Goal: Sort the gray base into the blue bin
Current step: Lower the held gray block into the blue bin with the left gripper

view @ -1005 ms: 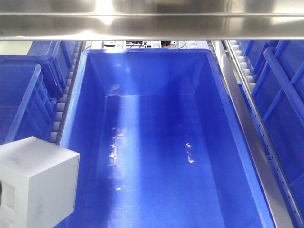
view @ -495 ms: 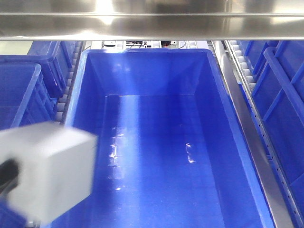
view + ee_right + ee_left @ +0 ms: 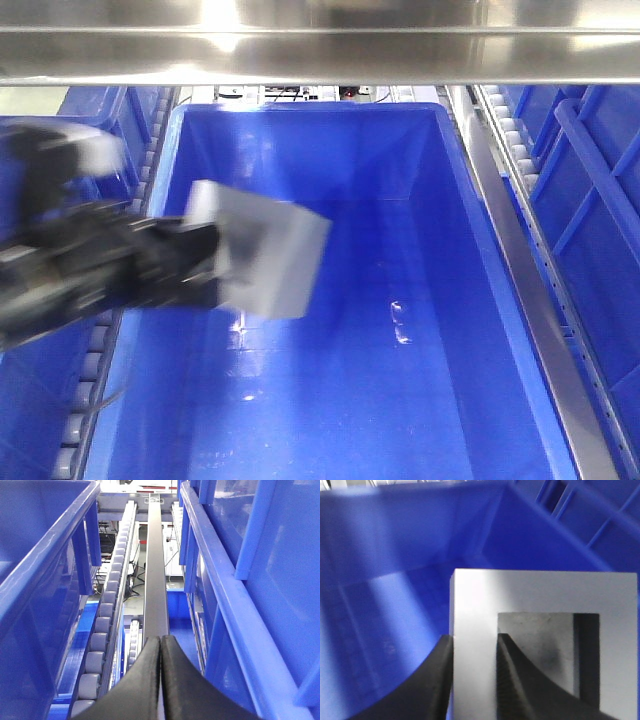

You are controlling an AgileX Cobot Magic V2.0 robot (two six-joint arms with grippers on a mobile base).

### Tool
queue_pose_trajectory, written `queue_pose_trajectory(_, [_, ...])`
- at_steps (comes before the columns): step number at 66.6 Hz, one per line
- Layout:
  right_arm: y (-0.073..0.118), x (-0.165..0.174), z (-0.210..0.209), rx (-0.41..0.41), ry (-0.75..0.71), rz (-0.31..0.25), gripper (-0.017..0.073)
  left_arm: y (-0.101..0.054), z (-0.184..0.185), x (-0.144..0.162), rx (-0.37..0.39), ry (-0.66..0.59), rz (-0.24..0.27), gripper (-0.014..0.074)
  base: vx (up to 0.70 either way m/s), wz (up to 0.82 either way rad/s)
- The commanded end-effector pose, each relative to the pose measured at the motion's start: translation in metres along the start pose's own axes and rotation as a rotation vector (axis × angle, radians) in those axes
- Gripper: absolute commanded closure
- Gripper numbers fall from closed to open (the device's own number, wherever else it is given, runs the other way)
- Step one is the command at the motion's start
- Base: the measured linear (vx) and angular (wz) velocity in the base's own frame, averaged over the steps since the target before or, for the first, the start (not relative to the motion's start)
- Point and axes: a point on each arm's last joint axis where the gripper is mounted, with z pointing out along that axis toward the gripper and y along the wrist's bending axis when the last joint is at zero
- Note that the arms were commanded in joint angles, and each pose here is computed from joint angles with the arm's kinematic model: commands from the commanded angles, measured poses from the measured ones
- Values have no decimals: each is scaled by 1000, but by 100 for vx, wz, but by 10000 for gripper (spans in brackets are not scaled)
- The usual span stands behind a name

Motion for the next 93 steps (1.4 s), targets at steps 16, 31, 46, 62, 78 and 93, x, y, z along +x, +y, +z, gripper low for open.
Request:
queue_pose_trajectory(16, [0,-6,0,3,-80,-20,564,-10,73,-23,19,0,-2,584,0,0])
queue_pose_trajectory(31, [0,-6,0,3,-80,-20,564,-8,106,-8,-7,98,1,547,0,0])
queue_pose_trajectory(46, [0,-6,0,3,-80,-20,564,-4,133,16,-23,180,4,501,0,0])
queue_pose_trajectory(62, [0,-6,0,3,-80,-20,564,-1,145,30,-37,236,4,437,0,0])
queue_pose_trajectory(78, [0,-6,0,3,-81,-20,564,-2,138,24,-36,224,4,256,0,0])
queue_pose_trajectory(93, [0,-6,0,3,-82,-20,564,-4,117,9,-41,213,33,169,0,0])
